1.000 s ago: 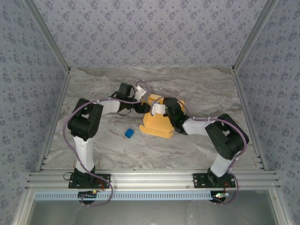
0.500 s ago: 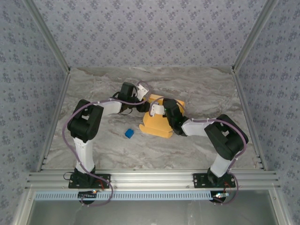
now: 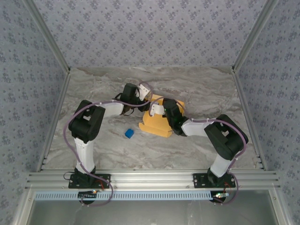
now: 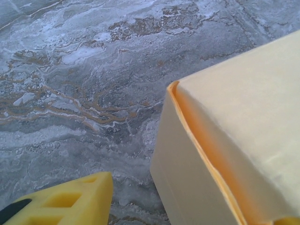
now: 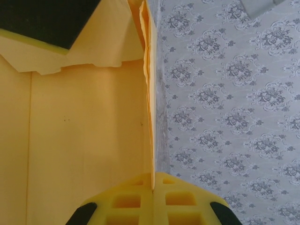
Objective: Fold the paper box
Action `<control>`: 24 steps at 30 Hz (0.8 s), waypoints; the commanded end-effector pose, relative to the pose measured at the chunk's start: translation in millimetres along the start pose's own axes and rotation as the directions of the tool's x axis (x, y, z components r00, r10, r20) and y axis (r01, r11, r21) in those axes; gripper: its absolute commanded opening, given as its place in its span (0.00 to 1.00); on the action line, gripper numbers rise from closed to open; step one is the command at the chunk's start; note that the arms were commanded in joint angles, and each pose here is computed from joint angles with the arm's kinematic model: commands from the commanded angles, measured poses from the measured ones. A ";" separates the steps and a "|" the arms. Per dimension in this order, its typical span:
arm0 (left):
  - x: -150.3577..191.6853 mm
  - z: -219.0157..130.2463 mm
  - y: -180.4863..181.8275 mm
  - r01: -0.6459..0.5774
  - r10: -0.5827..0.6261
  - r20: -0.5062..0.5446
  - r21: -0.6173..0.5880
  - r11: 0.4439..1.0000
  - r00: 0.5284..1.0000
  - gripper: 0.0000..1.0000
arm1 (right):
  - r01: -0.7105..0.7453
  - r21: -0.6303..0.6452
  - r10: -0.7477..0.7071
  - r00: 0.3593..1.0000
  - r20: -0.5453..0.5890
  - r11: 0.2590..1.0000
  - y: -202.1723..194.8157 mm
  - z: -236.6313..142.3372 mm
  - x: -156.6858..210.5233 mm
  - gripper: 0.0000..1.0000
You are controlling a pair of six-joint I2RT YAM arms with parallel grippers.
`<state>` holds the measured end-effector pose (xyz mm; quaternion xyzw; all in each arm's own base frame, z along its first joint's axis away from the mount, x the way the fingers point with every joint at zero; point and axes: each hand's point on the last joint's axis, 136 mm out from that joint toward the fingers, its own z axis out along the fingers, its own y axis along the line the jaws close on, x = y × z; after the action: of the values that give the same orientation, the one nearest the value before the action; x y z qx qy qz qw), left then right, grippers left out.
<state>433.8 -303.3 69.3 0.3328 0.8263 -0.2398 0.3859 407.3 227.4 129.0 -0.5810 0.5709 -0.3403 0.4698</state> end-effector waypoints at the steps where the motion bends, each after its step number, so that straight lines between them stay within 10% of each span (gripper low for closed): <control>1: -16.6 -8.0 13.8 0.004 0.000 0.049 -0.093 0.996 0.999 0.48 | -0.020 -0.026 0.020 1.000 0.002 0.999 5.4 -0.9 -1.5 0.00; 24: -22.9 -3.6 37.0 0.112 -0.089 0.083 -0.335 0.936 0.993 0.33 | -0.086 -0.068 0.087 0.996 0.010 0.994 9.0 -2.7 -6.2 0.00</control>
<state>441.4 -306.0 68.0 0.2735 0.8526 -0.1791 0.4076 406.8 226.5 124.9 -0.5647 0.5973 -0.3198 0.4713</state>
